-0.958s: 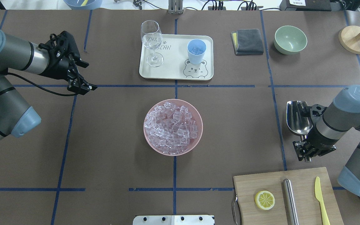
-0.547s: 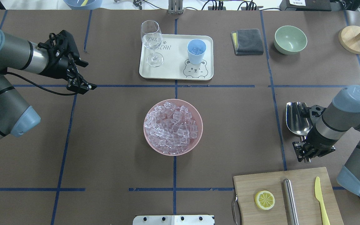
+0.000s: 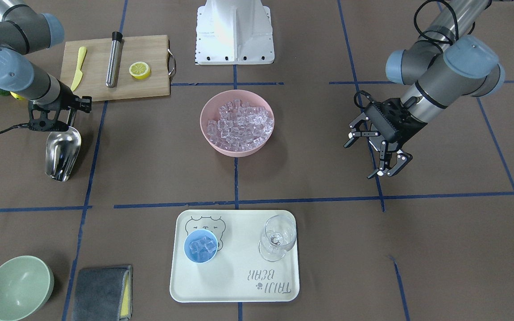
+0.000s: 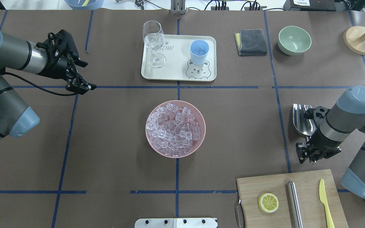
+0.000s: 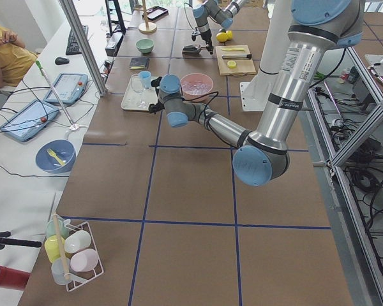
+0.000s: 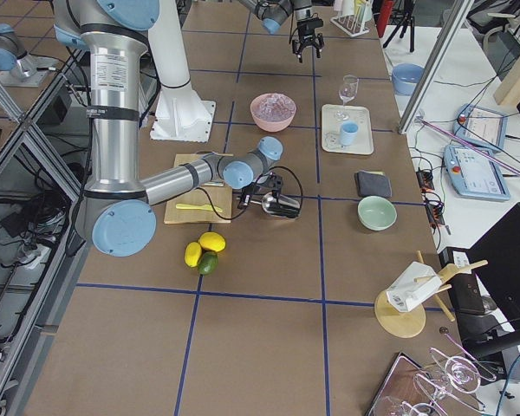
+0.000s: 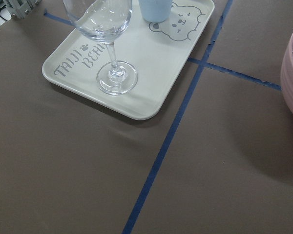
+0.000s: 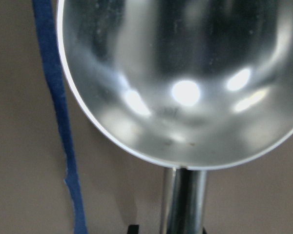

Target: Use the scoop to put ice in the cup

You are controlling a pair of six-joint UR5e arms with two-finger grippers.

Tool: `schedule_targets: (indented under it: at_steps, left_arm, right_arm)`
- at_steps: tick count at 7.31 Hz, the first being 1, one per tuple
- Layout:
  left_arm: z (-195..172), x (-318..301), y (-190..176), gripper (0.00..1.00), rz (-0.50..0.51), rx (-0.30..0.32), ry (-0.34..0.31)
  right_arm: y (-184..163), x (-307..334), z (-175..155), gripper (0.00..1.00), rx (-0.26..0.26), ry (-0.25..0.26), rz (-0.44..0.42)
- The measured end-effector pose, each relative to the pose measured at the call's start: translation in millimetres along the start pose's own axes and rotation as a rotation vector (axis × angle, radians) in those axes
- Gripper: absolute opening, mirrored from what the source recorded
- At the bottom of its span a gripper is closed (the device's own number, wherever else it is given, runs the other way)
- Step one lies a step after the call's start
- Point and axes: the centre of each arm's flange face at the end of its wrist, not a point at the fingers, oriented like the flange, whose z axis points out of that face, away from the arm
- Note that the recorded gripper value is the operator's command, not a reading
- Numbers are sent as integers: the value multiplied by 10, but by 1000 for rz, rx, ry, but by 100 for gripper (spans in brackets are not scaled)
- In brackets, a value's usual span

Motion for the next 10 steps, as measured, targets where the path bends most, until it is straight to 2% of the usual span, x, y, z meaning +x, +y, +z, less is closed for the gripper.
schedule_targets:
  at_steps: [3, 5, 8, 10]
  left_arm:
    - [-64, -132, 131, 100, -28, -24, -22]
    - [-286, -435, 362, 100, -126, -119, -82]
    - [-765, -1012, 1149, 100, -358, -314, -194]
    - [-1291, -1402, 1995, 100, -534, -399, -281]
  right_arm:
    - [4, -37, -180, 100, 26, -26, -7]
    - [-94, 97, -607, 100, 100, -68, 24]
    - [-431, 757, -1289, 100, 246, -96, 109]
    - [-722, 1541, -1581, 100, 312, -68, 78]
